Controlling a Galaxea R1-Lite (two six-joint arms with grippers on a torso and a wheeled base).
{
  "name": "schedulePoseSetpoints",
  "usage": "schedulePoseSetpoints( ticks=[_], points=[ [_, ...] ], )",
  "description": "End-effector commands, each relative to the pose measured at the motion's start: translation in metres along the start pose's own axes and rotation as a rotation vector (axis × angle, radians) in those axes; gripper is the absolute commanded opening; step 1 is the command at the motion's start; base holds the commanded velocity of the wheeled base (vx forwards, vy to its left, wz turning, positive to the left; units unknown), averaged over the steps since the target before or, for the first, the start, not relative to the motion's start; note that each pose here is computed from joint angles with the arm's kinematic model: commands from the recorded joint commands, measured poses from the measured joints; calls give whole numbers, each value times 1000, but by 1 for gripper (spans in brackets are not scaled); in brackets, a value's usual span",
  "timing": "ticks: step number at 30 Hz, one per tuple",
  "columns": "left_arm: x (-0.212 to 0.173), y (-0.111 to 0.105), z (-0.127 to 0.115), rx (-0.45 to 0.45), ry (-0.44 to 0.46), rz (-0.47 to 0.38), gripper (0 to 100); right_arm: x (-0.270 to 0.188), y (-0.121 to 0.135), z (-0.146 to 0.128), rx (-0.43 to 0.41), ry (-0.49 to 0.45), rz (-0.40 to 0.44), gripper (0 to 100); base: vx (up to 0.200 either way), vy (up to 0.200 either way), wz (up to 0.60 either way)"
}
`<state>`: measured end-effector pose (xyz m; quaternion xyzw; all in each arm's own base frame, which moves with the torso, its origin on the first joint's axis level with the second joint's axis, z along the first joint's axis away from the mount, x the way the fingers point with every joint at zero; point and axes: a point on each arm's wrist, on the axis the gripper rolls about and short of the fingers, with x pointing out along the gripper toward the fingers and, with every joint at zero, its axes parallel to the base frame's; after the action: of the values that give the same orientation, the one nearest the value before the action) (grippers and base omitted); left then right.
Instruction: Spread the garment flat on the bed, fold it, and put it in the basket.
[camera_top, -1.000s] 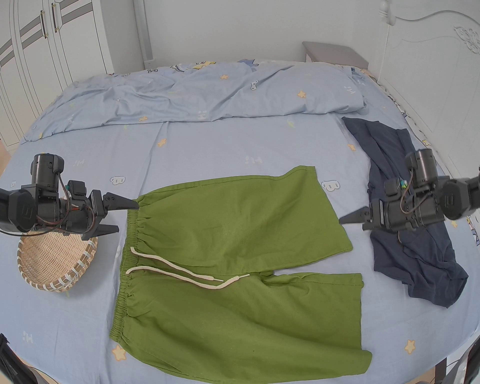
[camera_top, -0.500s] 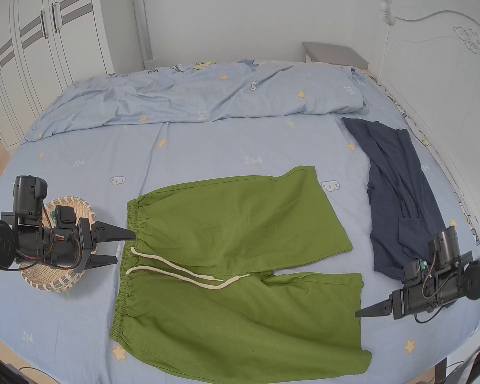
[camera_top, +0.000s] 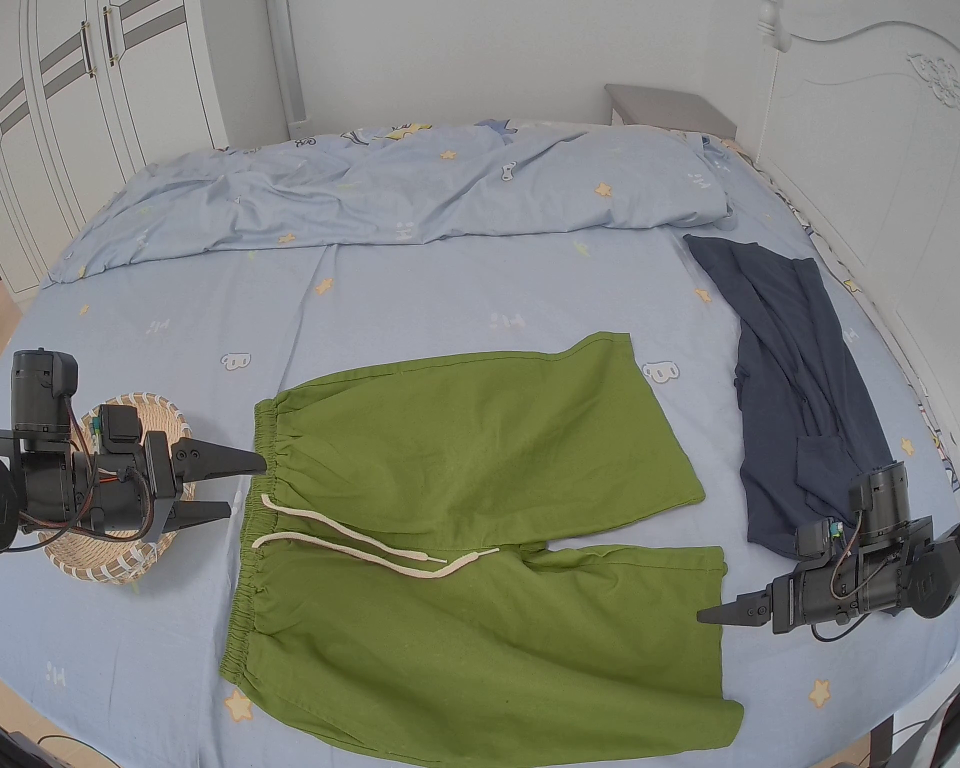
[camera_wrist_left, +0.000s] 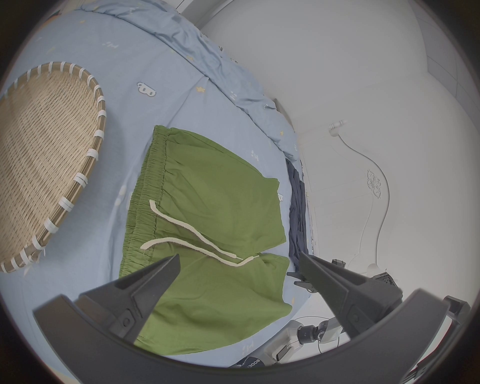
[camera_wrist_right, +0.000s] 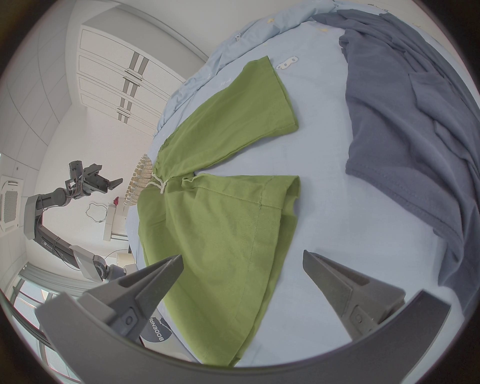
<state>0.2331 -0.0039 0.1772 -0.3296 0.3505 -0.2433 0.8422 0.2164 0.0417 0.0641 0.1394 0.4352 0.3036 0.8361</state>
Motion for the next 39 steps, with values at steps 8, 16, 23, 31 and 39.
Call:
schedulePoseSetpoints(
  ticks=[8,16,23,31,39],
  points=[
    [5,1,7,5,-2,-4,100,19,-12,9,-13,-27,5,100,0,0,0],
    [10,5,10,-4,7,2,100,24,-13,18,-10,-48,13,100,0,0,0],
    [12,6,10,-7,11,5,100,29,-19,22,-7,-56,8,0,0,0,0],
    [12,6,10,-3,6,2,100,29,-20,22,-15,-76,5,0,0,0,0],
    [11,8,11,-5,-3,6,100,27,-22,38,-9,-130,1,0,0,0,0]
  ],
)
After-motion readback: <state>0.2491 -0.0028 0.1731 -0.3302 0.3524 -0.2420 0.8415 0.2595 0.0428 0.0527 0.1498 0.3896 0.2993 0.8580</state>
